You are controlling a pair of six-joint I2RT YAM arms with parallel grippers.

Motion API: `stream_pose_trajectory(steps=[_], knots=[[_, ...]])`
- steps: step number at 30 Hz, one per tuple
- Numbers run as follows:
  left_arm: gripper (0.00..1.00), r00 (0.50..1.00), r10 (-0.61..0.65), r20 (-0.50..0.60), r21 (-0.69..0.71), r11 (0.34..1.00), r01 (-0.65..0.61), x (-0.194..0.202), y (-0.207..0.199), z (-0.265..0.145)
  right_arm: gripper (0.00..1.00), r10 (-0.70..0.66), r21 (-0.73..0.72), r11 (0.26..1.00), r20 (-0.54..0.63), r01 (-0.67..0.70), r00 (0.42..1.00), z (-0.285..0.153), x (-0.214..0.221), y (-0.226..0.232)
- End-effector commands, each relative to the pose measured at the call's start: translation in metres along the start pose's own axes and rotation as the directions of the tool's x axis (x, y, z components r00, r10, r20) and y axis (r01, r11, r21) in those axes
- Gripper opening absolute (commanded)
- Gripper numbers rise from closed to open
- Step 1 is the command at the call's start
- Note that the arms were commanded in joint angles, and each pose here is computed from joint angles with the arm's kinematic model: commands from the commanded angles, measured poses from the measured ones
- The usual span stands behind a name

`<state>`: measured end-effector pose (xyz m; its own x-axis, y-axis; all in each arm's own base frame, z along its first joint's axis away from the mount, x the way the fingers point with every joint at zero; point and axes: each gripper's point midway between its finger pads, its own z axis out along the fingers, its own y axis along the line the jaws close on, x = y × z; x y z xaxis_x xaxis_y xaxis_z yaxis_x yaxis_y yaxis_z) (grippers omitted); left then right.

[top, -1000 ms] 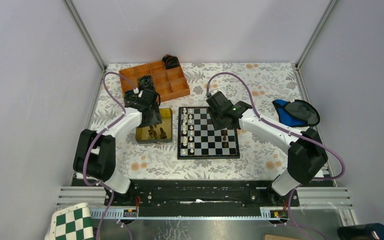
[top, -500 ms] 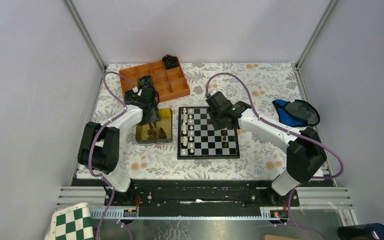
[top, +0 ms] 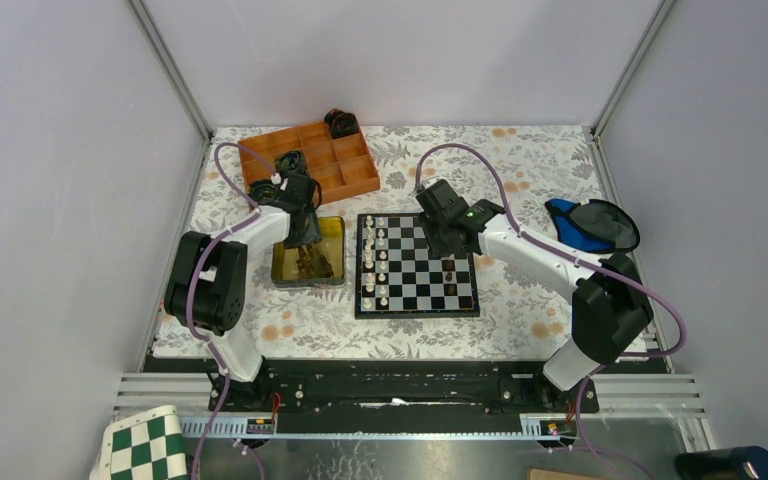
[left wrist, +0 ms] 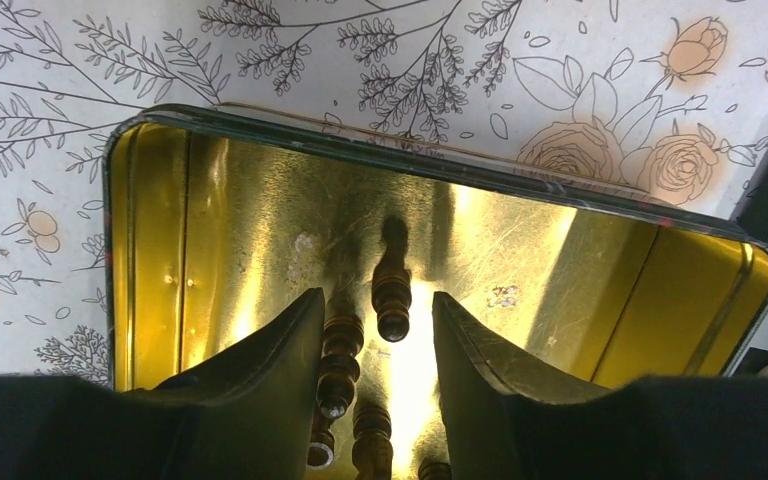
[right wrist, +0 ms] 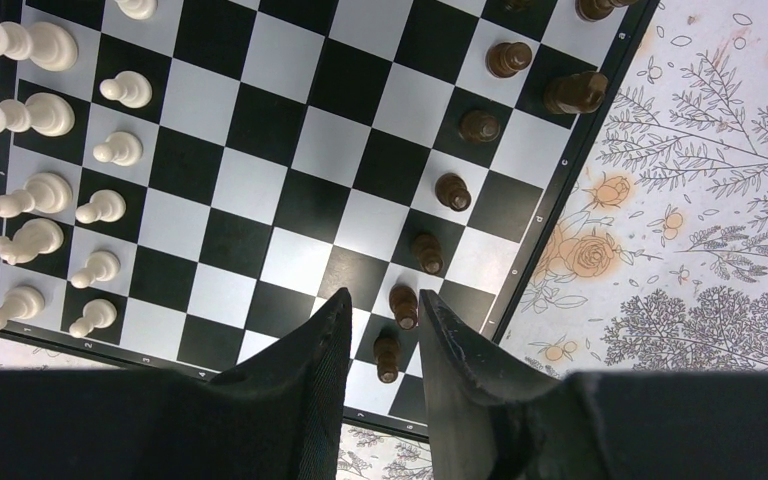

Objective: Set up the chess pieces on the board
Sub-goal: Pick up the chess piece from the storage box.

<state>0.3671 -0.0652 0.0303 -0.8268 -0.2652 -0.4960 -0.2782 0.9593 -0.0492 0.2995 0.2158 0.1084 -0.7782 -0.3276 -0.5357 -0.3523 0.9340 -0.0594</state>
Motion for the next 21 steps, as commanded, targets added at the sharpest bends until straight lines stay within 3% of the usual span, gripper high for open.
stream_pose_trajectory(steps=[1,21], knots=[[0.49,0.999,-0.003,0.048,0.033,0.999,0.002,-0.0193,-0.0084,0.0025,0.37,0.002,-0.019,1.0,0.049,-0.001,0.999,-0.0028,-0.0199,0.0024],[0.32,1.0,-0.004,0.031,0.036,0.999,0.003,-0.0138,-0.0063,0.0059,0.36,0.006,-0.019,1.0,0.037,-0.006,0.999,0.0025,-0.0207,0.0033]])
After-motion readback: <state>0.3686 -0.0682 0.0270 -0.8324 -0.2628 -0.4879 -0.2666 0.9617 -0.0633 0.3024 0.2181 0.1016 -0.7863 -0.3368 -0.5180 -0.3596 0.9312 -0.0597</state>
